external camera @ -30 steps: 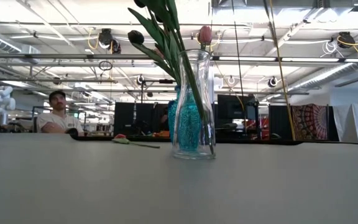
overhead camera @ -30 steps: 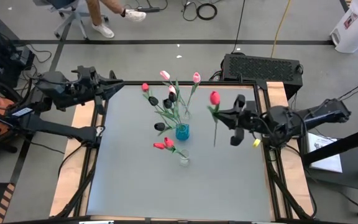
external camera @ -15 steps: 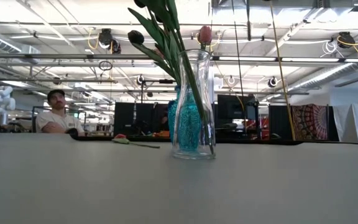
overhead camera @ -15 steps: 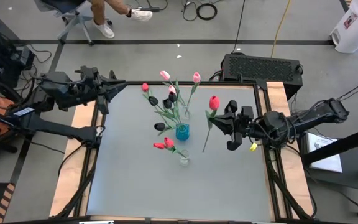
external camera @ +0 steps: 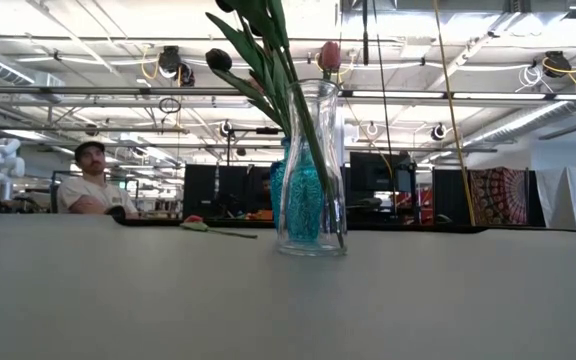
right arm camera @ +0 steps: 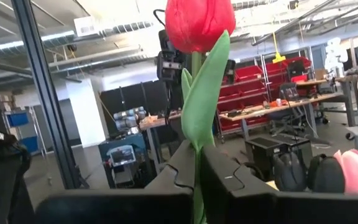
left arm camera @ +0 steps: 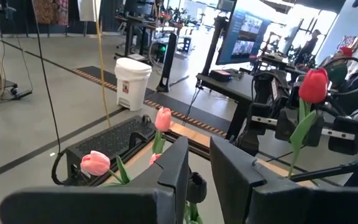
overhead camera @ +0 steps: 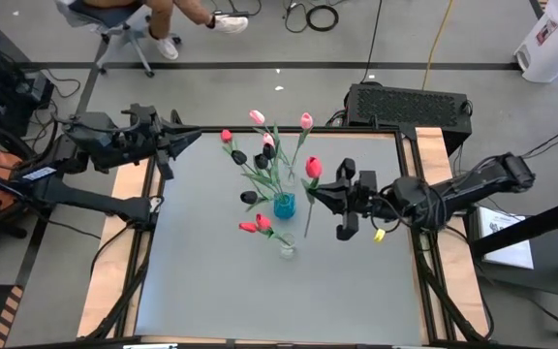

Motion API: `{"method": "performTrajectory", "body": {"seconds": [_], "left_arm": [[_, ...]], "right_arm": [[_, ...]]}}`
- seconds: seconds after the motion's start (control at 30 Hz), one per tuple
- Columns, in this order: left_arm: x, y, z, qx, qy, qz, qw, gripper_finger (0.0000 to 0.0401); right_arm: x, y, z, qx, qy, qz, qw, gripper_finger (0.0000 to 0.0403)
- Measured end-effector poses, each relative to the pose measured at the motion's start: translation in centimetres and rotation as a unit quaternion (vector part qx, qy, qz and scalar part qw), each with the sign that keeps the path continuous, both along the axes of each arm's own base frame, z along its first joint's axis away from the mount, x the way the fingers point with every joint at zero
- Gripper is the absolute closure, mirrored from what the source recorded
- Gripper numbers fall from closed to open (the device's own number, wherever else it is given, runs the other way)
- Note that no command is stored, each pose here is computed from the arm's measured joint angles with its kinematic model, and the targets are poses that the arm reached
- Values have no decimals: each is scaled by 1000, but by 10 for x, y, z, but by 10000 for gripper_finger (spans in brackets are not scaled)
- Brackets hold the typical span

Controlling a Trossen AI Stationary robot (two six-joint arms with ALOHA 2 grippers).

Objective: Sort flowers into vase by color
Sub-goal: Put the bottom red tulip into the bottom transparent vase

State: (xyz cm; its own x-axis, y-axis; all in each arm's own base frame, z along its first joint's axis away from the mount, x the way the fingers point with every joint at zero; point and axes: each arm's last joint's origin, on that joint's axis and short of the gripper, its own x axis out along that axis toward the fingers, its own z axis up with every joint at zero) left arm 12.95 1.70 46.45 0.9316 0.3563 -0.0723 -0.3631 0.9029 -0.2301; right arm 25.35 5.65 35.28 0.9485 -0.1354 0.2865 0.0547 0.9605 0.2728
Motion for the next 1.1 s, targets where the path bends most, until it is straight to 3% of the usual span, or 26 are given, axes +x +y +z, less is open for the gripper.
{"method": "performTrajectory", "body": {"seconds": [0.47, 1.1], "left_arm": [[1, 0, 0, 0, 0, 1, 1000, 328], [1, 0, 0, 0, 1, 1, 1000, 328]], "right_arm": [[27, 1, -16, 11, -39, -10, 999, 403], [54, 8, -51, -8, 25, -11, 1000, 403]]}}
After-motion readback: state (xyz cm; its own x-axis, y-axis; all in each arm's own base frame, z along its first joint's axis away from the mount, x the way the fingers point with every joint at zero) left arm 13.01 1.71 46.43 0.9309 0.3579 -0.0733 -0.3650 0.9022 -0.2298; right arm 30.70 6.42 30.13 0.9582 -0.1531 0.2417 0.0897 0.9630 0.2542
